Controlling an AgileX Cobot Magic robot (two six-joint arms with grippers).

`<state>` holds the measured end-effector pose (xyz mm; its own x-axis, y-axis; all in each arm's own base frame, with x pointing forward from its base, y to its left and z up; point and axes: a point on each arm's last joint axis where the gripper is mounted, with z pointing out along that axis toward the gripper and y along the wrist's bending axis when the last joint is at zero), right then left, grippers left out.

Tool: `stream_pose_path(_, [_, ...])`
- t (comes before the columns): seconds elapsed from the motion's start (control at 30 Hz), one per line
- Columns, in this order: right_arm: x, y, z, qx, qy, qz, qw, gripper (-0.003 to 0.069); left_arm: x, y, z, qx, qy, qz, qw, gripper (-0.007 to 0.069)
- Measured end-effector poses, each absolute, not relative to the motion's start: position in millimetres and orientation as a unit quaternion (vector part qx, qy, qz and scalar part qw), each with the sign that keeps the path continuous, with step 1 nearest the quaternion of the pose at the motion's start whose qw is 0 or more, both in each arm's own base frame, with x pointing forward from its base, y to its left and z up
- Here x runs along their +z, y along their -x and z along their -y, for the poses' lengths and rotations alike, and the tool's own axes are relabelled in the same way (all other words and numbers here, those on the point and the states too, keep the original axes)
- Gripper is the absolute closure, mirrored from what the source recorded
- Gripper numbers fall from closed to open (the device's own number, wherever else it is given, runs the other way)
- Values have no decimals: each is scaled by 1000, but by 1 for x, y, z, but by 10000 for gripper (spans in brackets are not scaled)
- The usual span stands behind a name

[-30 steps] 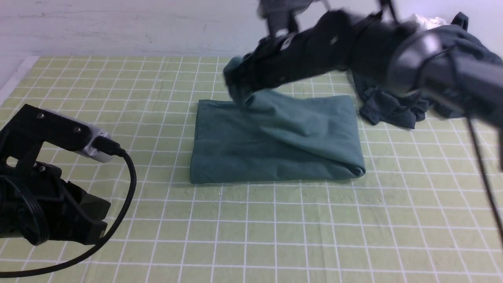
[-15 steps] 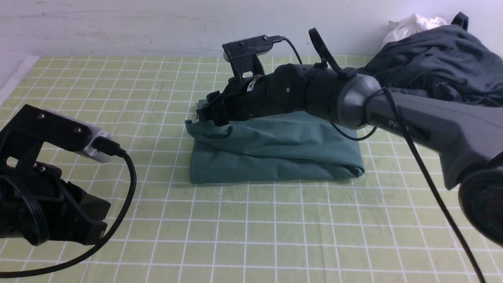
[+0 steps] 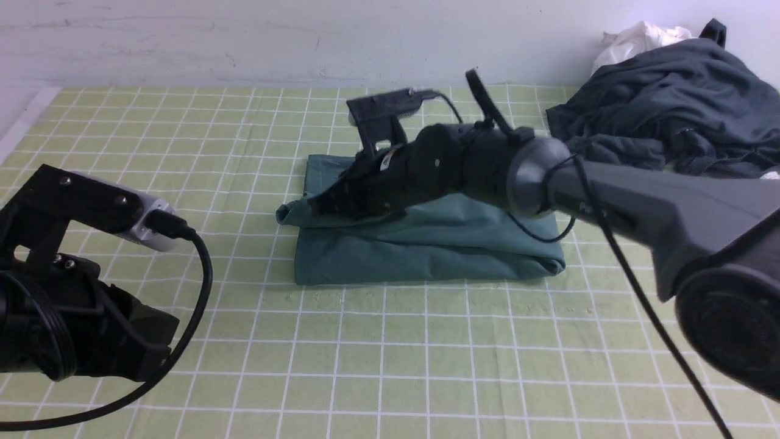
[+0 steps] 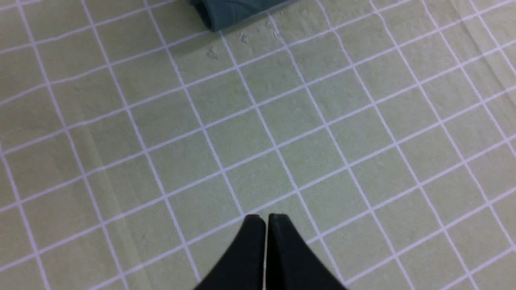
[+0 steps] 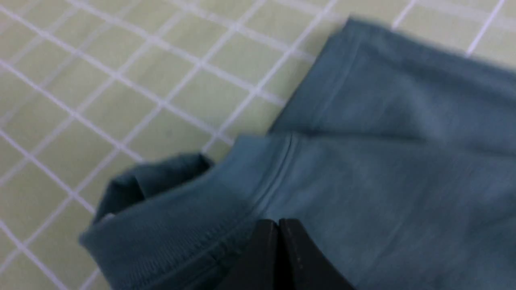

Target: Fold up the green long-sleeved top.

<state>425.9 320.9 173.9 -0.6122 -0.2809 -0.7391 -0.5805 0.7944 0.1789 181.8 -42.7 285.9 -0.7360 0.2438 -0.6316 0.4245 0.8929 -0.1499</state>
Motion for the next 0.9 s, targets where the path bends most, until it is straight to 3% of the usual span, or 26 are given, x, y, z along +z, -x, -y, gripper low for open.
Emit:
stream_pose_path(0.1, [157,-411,-341,205,276,-873,347,672,286,-182,43,-145,-181,-921,314,629])
stream_pose_path(0.23, [186,-398,-353,199,314,-847,381,673,287,-179,43,-148,-185,-921,310,629])
stream_pose_path(0.37, [268,-389,-337,167,352,-796,463,673,299,-166,43,-139,-203,-906,344,629])
stream_pose_path(0.53, [402,-352,-279,91,370,-730,568,675,327,-131,38,-95,-229,-849,467,629])
stream_pose_path(0.7, [495,-294,-210,21,327,-705,629,675,317,-102,30,-54,-207,-801,560,629])
stream_pose_path(0.8, [520,-258,-173,10,282,-716,639,675,301,-94,25,-34,-178,-778,601,629])
stream_pose_path(0.9, [508,-227,-145,20,252,-744,619,675,289,-89,19,-14,-150,-758,635,629])
